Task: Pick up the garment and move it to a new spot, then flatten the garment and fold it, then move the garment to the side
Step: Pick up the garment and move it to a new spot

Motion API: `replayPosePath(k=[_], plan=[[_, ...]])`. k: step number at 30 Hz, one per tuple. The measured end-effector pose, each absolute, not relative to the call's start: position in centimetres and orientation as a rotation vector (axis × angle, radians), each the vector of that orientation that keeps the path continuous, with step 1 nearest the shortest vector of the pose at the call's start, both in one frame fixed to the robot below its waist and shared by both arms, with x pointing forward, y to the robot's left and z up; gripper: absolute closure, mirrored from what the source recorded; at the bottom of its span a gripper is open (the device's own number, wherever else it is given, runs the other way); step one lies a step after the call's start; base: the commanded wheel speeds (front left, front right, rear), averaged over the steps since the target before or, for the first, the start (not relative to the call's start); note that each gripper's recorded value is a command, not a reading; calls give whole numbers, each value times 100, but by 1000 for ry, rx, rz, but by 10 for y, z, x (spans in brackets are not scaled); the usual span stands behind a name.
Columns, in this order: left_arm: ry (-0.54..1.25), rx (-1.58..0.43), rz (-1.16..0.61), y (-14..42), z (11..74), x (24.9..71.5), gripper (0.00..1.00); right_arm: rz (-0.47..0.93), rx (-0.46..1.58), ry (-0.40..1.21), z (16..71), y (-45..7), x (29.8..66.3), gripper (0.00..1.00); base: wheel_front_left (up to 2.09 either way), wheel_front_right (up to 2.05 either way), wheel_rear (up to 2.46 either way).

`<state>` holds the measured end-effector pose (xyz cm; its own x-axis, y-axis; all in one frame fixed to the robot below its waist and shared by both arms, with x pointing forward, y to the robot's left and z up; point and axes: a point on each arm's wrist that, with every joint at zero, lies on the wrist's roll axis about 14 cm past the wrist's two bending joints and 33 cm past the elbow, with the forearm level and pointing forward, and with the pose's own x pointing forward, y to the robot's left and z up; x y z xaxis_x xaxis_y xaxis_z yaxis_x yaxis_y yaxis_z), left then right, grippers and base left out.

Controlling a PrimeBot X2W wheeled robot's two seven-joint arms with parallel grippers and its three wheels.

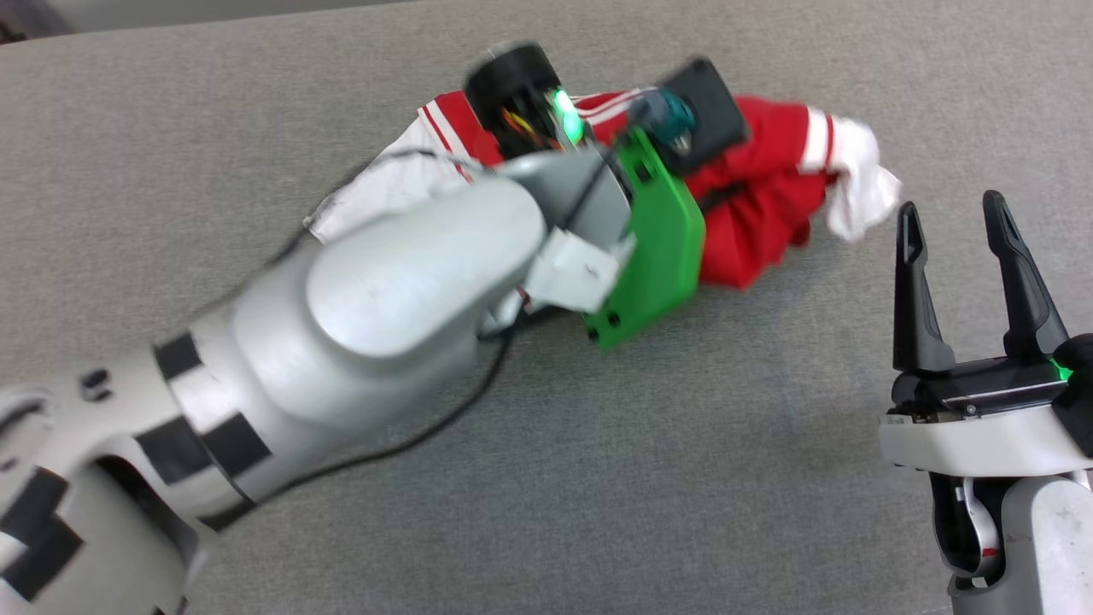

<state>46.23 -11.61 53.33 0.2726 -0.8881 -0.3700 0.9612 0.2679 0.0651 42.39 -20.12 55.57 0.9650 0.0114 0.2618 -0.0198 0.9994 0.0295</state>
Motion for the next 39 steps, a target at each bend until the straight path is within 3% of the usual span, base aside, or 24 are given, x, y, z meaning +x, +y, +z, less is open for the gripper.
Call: replayPosePath(k=[11, 17, 18, 19, 29, 39], plan=[[644, 342, -1362, -114, 402, 375, 100, -14, 39, -222, 541, -211, 425, 0, 0, 0, 0], [664, 332, -1356, -110, 393, 366, 100, -9, 43, -217, 538, -209, 427, 0, 0, 0, 0], [652, 324, -1347, -110, 394, 368, 77, -7, 45, -218, 538, -209, 427, 0, 0, 0, 0], [631, 318, -1341, -110, 396, 371, 0, -5, 46, -219, 539, -208, 427, 0, 0, 0, 0], [280, 91, -1217, -112, 464, 407, 0, -13, 55, -223, 545, -209, 408, 0, 0, 0, 0], [-8, 36, -873, -53, 530, 446, 0, 20, 65, -227, 549, -196, 389, 0, 0, 0, 0]])
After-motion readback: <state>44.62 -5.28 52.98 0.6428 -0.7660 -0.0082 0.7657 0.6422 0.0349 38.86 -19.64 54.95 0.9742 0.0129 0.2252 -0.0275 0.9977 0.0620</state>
